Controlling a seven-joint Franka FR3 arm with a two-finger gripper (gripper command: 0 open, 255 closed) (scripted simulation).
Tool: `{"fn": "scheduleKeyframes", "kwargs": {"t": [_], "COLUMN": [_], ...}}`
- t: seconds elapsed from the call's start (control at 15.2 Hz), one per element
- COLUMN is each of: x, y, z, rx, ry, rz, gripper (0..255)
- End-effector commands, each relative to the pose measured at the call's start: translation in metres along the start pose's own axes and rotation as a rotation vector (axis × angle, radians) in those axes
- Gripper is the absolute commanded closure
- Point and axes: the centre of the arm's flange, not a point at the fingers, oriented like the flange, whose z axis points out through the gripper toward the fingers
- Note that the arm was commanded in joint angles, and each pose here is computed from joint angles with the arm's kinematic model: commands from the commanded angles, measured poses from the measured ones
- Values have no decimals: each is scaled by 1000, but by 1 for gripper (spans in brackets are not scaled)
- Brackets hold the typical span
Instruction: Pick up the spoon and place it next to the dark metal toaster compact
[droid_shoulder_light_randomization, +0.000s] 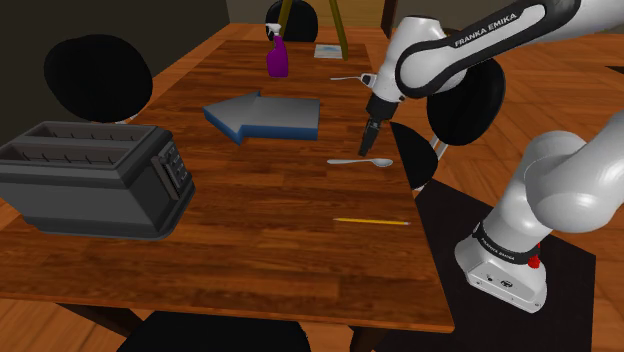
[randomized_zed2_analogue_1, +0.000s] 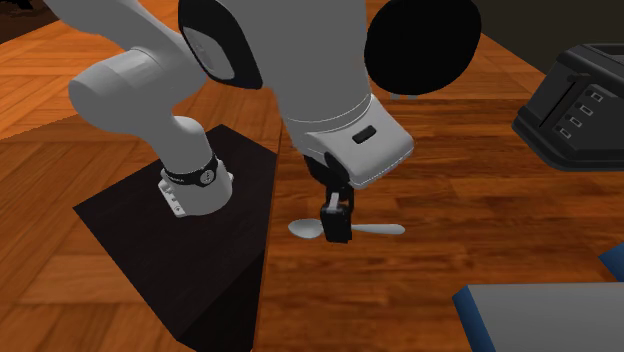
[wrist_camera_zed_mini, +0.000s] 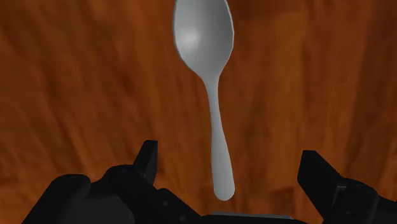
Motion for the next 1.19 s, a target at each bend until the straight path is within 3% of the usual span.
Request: {"fn": "scheduleKeyframes", "kwargs": {"t": [0.0,0.4,0.92,0.99,1.12], "x": [4,5,5,5,5], "y": [0,0,0,0,0], "z": [12,47,47,47,47], "rx": [6,6,6,6,6], "ry": [13,13,13,13,13], "rz": [-22,-22,-22,-22,-22], "gripper": [0,0,0,255,255]}}
